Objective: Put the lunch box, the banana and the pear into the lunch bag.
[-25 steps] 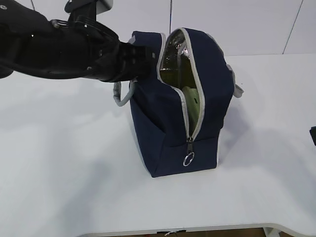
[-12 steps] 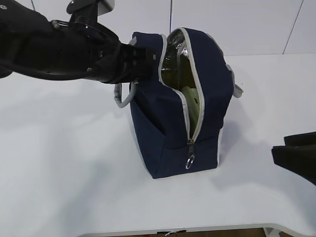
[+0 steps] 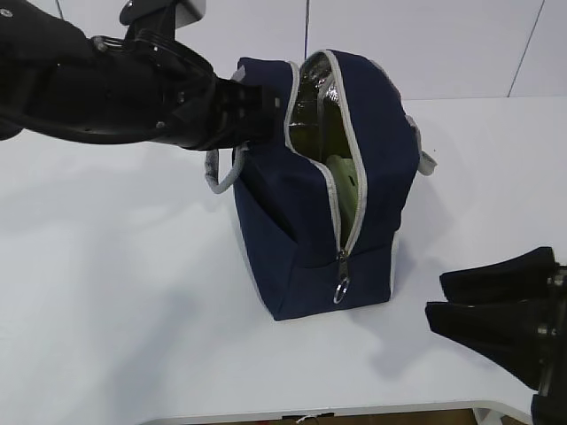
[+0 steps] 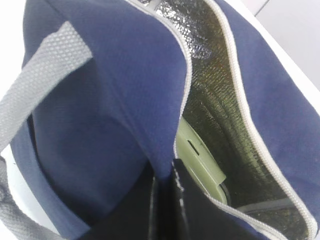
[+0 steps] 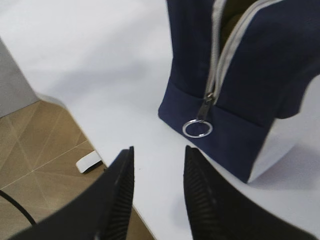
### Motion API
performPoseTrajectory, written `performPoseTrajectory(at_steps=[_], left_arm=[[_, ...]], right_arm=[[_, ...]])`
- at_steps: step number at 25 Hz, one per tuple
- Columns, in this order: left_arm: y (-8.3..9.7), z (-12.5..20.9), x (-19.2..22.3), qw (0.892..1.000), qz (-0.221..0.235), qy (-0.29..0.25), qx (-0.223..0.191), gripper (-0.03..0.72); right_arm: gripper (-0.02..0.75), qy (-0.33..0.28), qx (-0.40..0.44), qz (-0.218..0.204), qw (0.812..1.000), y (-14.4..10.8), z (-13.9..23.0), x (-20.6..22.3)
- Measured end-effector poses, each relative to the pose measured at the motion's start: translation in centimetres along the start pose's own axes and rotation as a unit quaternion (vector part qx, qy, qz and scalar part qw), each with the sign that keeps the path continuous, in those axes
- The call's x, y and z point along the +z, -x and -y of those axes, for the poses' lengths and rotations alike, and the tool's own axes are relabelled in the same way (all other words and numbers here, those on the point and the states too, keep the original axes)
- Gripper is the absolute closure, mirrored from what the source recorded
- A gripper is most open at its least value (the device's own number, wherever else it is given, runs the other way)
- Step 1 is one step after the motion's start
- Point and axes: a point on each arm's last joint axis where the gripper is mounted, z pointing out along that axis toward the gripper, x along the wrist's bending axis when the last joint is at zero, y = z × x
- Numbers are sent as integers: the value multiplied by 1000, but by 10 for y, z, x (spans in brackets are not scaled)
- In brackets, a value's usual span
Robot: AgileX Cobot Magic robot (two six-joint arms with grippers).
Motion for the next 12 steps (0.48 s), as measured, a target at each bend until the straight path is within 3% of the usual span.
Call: performPoseTrajectory(at_steps=[6,12], left_arm=[[0,0,0,1000,0,0,0,702],[0,0,0,1000,0,0,0,702]], right_arm=[[444,-1,53,-5,999,15,12,26],[444,-28,-41,-22,999,28,22,46]])
